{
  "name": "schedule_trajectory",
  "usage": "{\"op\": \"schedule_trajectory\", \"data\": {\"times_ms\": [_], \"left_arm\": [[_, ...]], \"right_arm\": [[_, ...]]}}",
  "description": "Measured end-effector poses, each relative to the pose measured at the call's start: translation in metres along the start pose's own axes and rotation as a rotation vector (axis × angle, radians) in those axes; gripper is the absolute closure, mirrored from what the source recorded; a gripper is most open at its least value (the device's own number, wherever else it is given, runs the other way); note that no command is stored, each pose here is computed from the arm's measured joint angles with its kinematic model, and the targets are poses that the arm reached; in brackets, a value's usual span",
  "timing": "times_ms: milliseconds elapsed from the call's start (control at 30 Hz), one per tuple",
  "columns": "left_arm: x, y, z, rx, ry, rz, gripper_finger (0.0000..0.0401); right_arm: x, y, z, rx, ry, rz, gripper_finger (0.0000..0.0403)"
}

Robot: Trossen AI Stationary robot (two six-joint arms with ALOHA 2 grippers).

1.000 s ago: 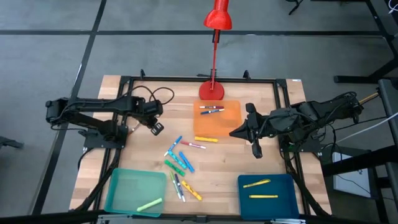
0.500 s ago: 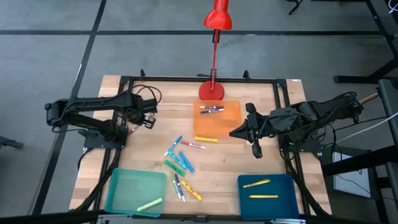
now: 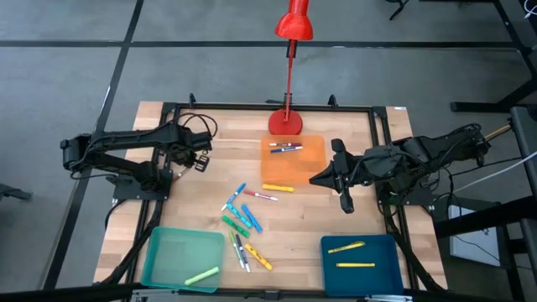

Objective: Pick & Place Markers
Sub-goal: Put the brown marker pen into the orange bin

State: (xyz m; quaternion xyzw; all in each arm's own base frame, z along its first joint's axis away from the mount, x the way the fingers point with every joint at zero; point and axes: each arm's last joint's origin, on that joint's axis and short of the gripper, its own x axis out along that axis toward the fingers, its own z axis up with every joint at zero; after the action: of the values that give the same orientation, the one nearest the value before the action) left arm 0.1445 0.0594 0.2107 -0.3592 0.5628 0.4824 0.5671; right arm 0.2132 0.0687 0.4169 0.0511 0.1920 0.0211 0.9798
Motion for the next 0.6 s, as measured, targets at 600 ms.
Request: {"op": "schedule_trajectory", "data": {"times_ms": [600], "left_arm": [[0.004,0.01,0.018,0.055,0.006,-0.046,0.02]], "right_arm": [[0.0,0.001,0.0,0.0,0.006,0.026,0.0379]]}}
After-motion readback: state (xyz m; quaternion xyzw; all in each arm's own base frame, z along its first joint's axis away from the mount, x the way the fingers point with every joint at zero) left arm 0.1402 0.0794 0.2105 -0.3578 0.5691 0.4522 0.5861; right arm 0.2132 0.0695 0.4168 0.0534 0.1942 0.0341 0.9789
